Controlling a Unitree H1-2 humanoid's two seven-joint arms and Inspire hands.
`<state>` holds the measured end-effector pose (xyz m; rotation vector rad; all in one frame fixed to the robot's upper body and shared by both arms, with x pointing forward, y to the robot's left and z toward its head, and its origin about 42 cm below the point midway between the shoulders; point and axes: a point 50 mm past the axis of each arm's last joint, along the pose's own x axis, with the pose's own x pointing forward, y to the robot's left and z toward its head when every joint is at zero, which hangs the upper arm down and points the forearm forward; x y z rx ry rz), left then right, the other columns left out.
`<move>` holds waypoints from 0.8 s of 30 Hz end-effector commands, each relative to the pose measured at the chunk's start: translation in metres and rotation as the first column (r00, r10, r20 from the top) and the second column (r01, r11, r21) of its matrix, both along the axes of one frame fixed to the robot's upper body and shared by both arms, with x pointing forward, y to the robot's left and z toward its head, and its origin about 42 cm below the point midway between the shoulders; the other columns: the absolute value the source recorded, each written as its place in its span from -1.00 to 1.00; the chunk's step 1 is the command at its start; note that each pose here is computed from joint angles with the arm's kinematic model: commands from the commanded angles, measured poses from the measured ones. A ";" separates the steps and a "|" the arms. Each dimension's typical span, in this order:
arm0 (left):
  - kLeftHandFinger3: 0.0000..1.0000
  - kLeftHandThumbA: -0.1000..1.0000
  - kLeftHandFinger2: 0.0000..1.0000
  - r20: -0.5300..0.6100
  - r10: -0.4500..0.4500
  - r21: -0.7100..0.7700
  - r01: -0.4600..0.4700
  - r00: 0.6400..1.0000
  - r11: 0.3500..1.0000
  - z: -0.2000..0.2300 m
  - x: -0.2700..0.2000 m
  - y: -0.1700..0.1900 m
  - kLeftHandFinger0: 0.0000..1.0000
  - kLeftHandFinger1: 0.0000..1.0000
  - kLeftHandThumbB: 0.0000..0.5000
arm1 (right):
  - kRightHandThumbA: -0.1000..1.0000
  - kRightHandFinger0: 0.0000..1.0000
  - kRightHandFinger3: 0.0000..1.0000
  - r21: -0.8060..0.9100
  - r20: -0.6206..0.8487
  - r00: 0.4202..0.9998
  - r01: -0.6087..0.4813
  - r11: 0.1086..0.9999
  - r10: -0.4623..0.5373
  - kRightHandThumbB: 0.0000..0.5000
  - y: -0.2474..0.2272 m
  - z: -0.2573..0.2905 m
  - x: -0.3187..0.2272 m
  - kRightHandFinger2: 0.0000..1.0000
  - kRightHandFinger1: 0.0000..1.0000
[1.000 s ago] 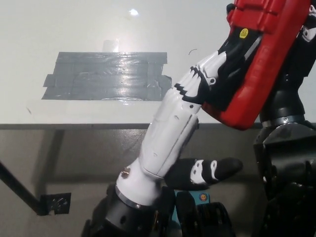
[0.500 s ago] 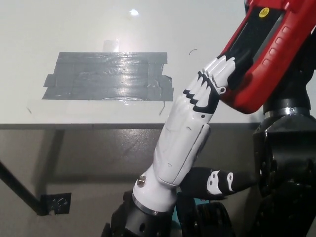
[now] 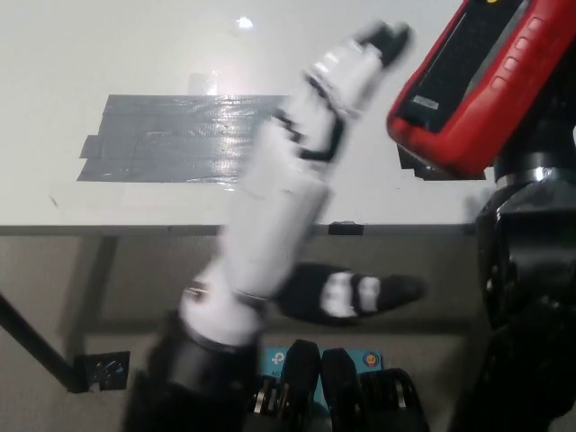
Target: The robot first picks the multimeter with right hand and then unfolds the black stand on the back of it using left hand
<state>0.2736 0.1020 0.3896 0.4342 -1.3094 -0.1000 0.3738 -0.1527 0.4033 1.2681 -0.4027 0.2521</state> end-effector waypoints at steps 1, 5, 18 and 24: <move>1.00 1.00 1.00 0.069 -0.043 -0.037 0.046 0.997 0.998 0.028 -0.013 0.020 1.00 1.00 0.44 | -1.00 -1.00 0.92 -0.148 0.109 0.990 0.101 0.984 -0.085 -0.92 -0.013 0.017 0.015 0.52 -0.22; 1.00 1.00 1.00 0.067 -0.031 -0.082 0.036 0.997 0.996 0.027 -0.022 0.043 1.00 1.00 0.45 | -1.00 -1.00 0.73 -0.285 0.099 0.967 0.254 0.924 -0.235 -0.79 -0.041 0.014 0.044 0.51 -0.42; 1.00 1.00 1.00 -0.084 0.024 -0.030 -0.026 0.996 0.999 -0.028 -0.034 0.072 1.00 1.00 0.63 | -1.00 -1.00 0.48 -0.634 0.206 0.829 0.518 0.574 -0.520 -0.60 -0.074 0.017 0.113 0.41 -0.58; 1.00 1.00 1.00 -0.175 0.084 -0.005 -0.086 0.981 0.996 -0.069 -0.036 0.082 1.00 1.00 0.52 | -1.00 -1.00 0.39 -0.755 0.234 0.801 0.507 0.416 -0.551 -0.26 -0.063 0.002 0.147 0.55 -0.29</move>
